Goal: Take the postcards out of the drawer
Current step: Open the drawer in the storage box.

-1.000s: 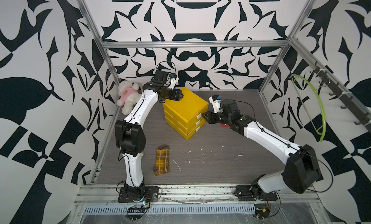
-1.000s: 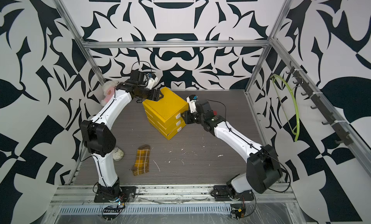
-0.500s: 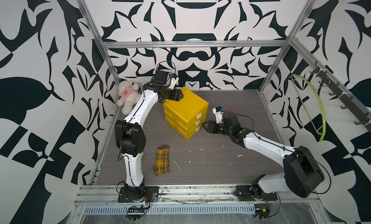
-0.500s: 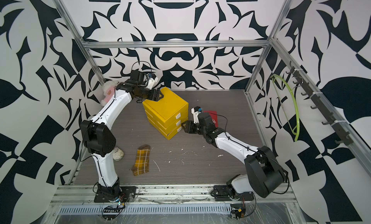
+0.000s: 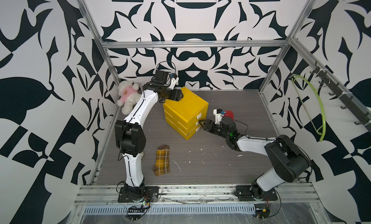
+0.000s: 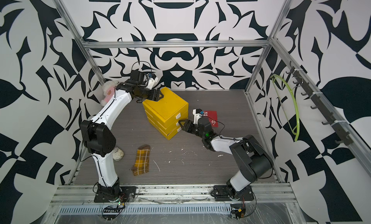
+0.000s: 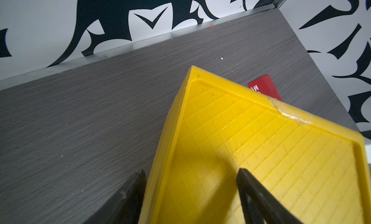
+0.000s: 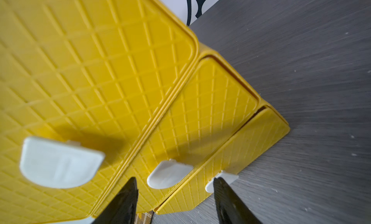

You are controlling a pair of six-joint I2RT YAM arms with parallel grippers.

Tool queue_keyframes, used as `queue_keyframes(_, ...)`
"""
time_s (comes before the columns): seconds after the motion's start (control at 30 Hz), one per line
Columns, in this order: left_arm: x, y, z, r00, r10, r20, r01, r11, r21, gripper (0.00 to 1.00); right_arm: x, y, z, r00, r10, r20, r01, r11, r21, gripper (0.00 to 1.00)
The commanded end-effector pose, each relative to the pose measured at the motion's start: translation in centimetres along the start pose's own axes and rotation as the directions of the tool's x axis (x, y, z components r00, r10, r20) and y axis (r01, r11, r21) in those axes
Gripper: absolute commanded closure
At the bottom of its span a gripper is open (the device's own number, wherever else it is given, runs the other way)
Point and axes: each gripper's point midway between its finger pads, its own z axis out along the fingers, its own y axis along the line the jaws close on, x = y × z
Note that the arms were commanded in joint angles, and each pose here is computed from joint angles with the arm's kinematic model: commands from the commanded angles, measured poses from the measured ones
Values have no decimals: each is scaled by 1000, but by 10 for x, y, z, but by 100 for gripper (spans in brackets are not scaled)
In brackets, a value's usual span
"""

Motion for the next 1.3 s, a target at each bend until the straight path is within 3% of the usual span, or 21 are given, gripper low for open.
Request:
queue_keyframes(0.0,28,8,14,996,-14,-91,13,1000,-16,23,-14,28,2,997,38,72,-26,986,-165,36)
queue_keyframes(0.27,28,9,11,996,-7,-90,5,1000,-24,23,-16,21,8,980,148,136,-105,953,-283,37)
queue_keyframes(0.5,30,11,14,995,-8,-96,5,1000,-31,23,-11,23,10,980,170,108,-132,946,-296,44)
queue_keyframes(1.0,31,12,14,995,-3,-101,0,999,-33,23,4,27,21,982,175,66,-148,942,-303,40)
queue_keyframes(1.27,32,11,14,995,-4,-102,0,1000,-31,23,-4,31,21,981,171,93,-135,941,-310,46)
